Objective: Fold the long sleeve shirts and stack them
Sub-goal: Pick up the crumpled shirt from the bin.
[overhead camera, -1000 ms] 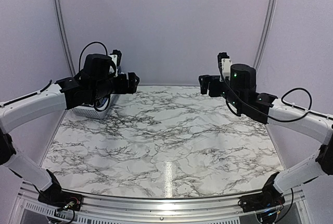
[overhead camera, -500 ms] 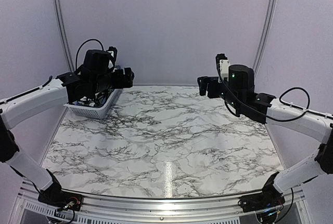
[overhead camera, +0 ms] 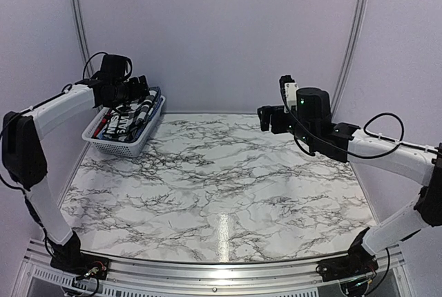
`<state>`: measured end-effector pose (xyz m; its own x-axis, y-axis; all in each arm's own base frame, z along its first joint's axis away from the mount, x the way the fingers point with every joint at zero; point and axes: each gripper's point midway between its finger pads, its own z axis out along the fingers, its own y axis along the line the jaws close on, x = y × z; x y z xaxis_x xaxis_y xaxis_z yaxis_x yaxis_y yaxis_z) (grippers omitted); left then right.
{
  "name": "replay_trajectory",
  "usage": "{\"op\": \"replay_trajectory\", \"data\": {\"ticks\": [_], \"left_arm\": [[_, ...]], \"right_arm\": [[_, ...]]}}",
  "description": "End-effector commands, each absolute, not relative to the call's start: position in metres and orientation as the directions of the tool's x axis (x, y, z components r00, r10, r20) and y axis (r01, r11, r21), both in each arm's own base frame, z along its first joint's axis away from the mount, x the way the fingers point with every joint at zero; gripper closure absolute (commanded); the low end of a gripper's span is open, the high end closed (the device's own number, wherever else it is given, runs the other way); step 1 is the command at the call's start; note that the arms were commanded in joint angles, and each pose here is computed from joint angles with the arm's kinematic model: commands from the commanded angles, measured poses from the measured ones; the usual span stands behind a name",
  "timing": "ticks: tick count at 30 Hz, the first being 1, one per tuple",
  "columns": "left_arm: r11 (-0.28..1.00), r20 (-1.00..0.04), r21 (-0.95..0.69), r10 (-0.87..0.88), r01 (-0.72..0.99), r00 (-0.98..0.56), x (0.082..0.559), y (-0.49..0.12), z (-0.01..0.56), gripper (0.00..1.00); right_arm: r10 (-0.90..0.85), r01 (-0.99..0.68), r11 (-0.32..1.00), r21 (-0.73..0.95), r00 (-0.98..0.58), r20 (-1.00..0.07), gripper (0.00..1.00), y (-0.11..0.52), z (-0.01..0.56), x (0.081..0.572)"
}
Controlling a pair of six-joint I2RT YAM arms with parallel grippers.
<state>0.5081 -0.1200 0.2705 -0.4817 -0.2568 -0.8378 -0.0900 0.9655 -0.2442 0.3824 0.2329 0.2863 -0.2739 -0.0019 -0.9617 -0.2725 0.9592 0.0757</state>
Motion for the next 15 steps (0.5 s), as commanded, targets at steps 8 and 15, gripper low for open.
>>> {"op": "replay_trajectory", "data": {"ticks": [8,15], "left_arm": [[0.93,-0.711,-0.265,-0.368,-0.256,-0.599,0.569,-0.064,0.185,0.04],[0.876,-0.622,-0.329,-0.482,-0.353,-0.617,0.605,-0.036,0.127,0.23]], "right_arm": [[0.013,-0.266,0.96,0.089,-0.273,-0.962,0.01,0.228,0.295,0.384],[0.014,-0.274,0.957,0.093,-0.278,-0.96,0.01,0.226,0.291,0.381]]}}
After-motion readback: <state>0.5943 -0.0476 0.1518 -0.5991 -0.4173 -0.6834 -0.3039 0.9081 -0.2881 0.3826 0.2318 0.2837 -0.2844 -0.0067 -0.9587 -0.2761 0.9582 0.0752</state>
